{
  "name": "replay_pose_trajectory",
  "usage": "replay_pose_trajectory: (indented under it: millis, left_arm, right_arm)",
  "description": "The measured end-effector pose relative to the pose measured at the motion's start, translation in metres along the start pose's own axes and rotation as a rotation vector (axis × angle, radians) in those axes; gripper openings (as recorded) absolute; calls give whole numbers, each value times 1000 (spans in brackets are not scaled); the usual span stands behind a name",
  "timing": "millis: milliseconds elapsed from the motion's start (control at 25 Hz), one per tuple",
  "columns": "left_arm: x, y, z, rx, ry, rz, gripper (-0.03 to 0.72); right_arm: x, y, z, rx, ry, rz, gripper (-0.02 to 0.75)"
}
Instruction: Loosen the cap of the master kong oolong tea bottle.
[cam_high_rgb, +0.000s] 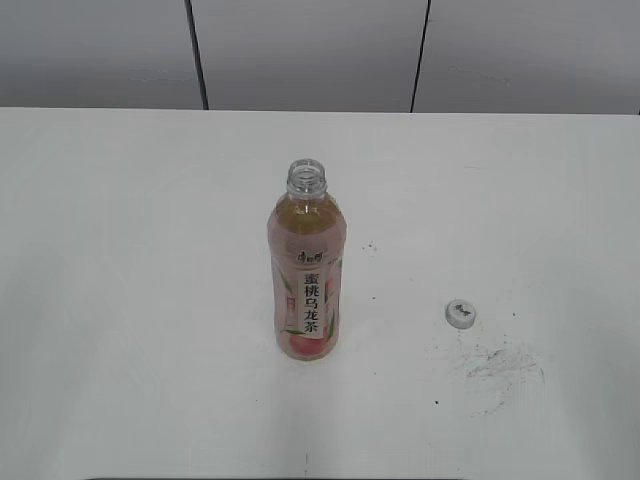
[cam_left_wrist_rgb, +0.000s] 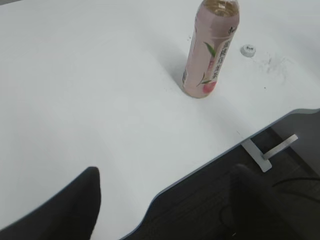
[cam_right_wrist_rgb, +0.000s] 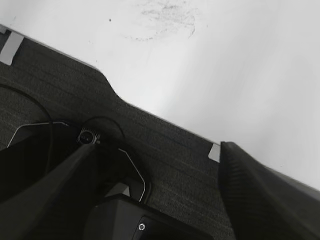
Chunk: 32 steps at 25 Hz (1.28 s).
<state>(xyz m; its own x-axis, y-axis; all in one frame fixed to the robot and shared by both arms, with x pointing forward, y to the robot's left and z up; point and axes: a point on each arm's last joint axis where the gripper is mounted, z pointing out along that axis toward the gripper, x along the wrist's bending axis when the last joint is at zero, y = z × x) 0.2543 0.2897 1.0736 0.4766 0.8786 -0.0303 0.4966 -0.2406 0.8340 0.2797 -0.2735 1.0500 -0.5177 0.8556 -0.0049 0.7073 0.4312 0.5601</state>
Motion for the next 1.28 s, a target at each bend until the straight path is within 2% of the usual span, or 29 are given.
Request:
replay_pose_trajectory:
  millis: [240, 960, 1080, 1280]
  left_arm:
    - [0, 0, 3, -19, -1, 0, 477]
    - [-1, 0, 3, -25, -5, -10, 472]
    - [1, 0, 3, -32, 76, -62, 472]
    - [0, -9, -12, -139, 303, -181, 472]
  right_arm:
    - [-1, -7, -5, -136, -53, -18, 564]
    - [-3, -7, -2, -147, -75, -25, 564]
    - [-4, -9, -4, -163, -106, 12, 564]
    - [-2, -26, -20, -303, -272, 146, 564]
